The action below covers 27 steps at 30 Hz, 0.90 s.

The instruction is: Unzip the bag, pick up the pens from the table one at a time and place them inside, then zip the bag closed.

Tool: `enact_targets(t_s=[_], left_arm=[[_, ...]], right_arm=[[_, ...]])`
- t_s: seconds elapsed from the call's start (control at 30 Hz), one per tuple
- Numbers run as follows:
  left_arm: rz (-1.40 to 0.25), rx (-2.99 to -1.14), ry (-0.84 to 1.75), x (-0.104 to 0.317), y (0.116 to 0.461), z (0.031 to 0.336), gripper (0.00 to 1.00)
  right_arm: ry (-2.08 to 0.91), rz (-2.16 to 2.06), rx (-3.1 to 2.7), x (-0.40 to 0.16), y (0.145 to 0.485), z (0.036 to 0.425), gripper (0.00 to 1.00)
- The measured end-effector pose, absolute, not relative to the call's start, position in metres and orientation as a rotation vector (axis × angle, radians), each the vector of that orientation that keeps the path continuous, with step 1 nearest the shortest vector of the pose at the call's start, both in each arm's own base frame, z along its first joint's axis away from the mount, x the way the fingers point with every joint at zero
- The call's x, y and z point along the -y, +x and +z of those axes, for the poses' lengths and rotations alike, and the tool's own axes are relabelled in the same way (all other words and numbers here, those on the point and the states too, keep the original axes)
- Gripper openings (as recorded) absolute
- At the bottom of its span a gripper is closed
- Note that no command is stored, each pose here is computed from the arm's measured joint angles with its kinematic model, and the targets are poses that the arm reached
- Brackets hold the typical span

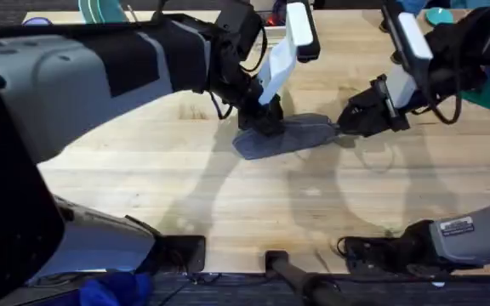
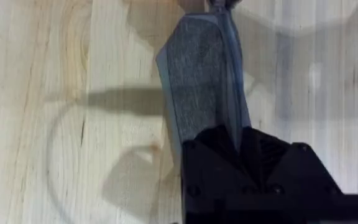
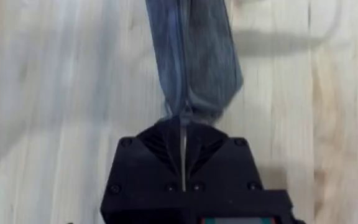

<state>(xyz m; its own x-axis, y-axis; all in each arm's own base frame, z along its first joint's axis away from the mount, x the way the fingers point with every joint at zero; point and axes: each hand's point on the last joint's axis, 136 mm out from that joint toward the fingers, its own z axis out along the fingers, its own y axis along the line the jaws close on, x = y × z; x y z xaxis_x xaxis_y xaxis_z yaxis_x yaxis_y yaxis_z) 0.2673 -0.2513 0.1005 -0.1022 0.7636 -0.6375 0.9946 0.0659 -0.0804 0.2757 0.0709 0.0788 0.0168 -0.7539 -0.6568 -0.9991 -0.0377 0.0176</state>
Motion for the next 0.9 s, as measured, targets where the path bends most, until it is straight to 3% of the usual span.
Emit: enact_targets(t_s=[0.9], left_arm=[[-0.715,-1.929,1.739,0.249,0.269,0.100,0.044]], right_arm=[[-1.976,0.507,-2.013,-0.023,0.283,0.041,0.032]])
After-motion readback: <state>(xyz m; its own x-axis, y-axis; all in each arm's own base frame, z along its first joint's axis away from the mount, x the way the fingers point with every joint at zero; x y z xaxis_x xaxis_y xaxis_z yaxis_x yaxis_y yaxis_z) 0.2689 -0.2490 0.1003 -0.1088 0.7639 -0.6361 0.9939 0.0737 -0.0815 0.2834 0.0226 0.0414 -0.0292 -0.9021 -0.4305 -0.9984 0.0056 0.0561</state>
